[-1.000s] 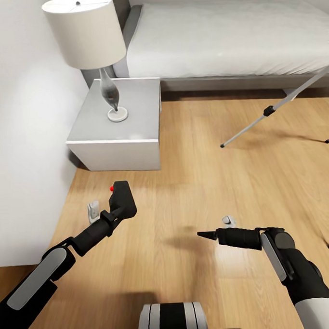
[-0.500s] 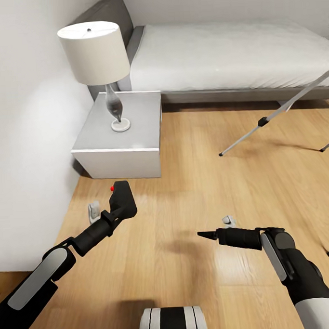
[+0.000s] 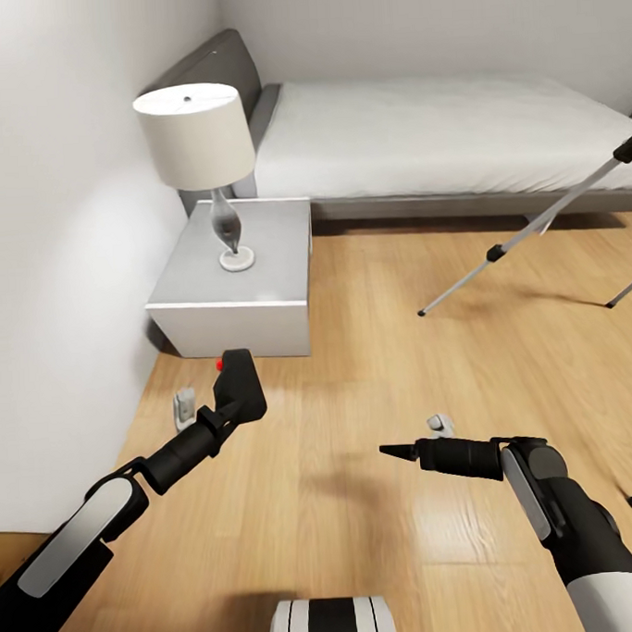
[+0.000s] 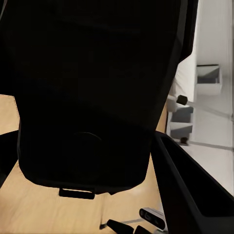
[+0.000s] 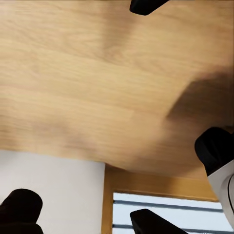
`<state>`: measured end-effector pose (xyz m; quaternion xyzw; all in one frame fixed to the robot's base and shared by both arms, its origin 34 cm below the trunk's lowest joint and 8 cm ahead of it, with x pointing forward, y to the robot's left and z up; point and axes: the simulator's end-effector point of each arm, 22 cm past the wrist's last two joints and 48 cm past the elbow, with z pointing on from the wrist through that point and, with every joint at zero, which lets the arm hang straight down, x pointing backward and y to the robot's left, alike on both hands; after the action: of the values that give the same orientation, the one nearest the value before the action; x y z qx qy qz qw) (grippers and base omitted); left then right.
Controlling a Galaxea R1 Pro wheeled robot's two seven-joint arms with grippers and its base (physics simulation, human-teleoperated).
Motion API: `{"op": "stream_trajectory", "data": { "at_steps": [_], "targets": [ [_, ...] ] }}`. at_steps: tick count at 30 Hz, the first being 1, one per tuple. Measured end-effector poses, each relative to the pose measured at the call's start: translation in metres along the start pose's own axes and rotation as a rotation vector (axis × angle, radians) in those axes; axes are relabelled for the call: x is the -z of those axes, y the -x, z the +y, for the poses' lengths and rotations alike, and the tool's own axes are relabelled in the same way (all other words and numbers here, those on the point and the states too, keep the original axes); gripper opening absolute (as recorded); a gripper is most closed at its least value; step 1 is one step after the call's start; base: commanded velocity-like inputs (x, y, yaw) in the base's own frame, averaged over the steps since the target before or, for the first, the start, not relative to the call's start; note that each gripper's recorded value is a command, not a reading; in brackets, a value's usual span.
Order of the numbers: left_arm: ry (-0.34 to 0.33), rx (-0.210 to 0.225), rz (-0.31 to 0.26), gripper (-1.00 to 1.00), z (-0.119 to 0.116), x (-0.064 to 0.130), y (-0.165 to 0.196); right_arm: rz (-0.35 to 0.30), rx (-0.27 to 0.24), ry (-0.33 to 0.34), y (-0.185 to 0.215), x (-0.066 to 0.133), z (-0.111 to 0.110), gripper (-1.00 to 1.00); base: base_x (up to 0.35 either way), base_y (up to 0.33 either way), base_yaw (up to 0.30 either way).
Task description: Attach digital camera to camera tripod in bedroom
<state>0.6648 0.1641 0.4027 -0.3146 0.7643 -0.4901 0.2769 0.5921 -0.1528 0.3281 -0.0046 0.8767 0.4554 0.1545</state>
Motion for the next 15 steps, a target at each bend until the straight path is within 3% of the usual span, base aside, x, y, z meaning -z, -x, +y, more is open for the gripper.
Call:
{"op": "stream_trajectory", "data": {
  "at_steps": [15],
  "targets": [
    [-0.047,-0.035,-0.018,-1.00,-0.035,0.010,0.006,-0.037,0.049,0.011,0.018,0.015,0.026,1.00,0.000,0.000,0.000]
  ]
}}
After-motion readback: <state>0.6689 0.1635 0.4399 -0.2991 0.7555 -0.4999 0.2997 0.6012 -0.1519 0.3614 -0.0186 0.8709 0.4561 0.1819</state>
